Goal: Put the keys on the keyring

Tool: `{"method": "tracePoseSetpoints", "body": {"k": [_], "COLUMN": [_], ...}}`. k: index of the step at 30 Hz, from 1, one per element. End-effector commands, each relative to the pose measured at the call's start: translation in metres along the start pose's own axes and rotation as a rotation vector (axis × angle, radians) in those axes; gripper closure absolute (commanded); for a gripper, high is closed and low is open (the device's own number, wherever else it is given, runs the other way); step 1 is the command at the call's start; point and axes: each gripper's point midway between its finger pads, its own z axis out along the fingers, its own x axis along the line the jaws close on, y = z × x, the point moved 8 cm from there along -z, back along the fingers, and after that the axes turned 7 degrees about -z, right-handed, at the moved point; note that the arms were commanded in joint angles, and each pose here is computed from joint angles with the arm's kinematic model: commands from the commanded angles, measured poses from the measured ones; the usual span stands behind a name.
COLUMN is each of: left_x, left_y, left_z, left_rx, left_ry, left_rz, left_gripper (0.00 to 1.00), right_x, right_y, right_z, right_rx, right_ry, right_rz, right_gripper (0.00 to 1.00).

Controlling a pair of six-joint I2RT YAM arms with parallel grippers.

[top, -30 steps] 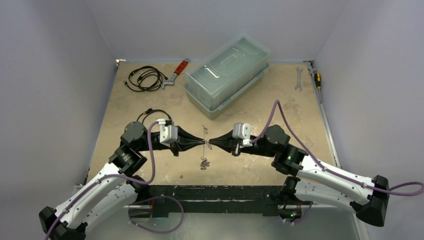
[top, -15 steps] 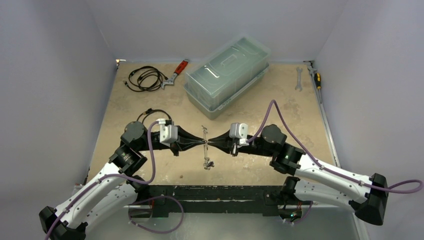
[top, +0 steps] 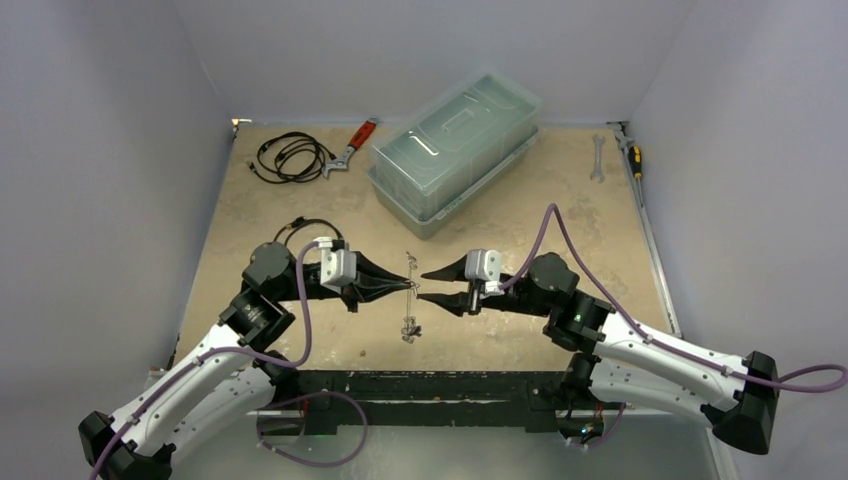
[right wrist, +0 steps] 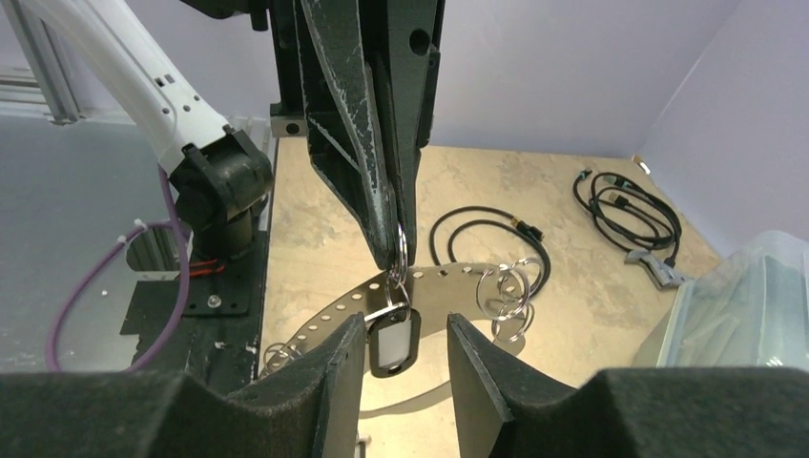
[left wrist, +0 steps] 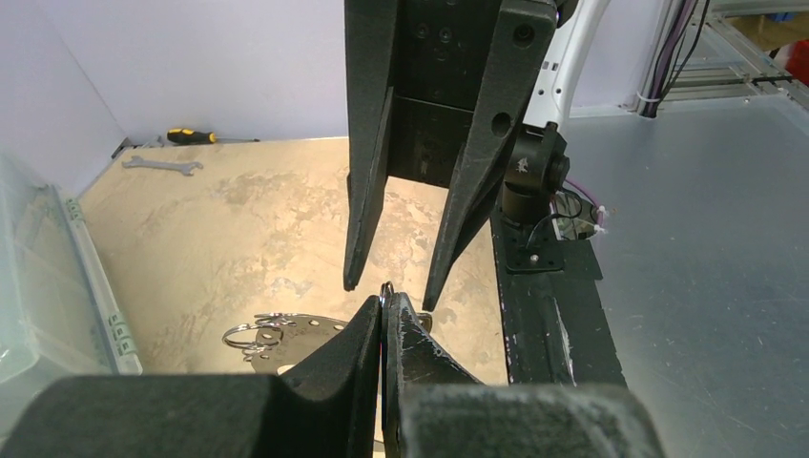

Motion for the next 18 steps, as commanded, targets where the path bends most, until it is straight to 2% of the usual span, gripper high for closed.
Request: {"method": "tracePoseSetpoints", "body": {"k": [1, 18], "left_x": [-0.002, -0.004], "left_y": [0.016, 0.017], "left_z": [0.001, 0.002], "left_rx": [-0.058, -0.065], "left_ry": [-0.032, -0.046], "left_rz": [0.053, 0.049], "left_gripper": [1.0, 1.0], "right_x": [-0.004, -0.003], "right_y": [0.012, 0.019], "right_z": [-0.001, 0.01], "right_rx": [-0.059, -0.097], "right_ry": [-0.024, 0.035], "right_rz": [-0.017, -0.017], "right_gripper": [0.61, 0.68]}}
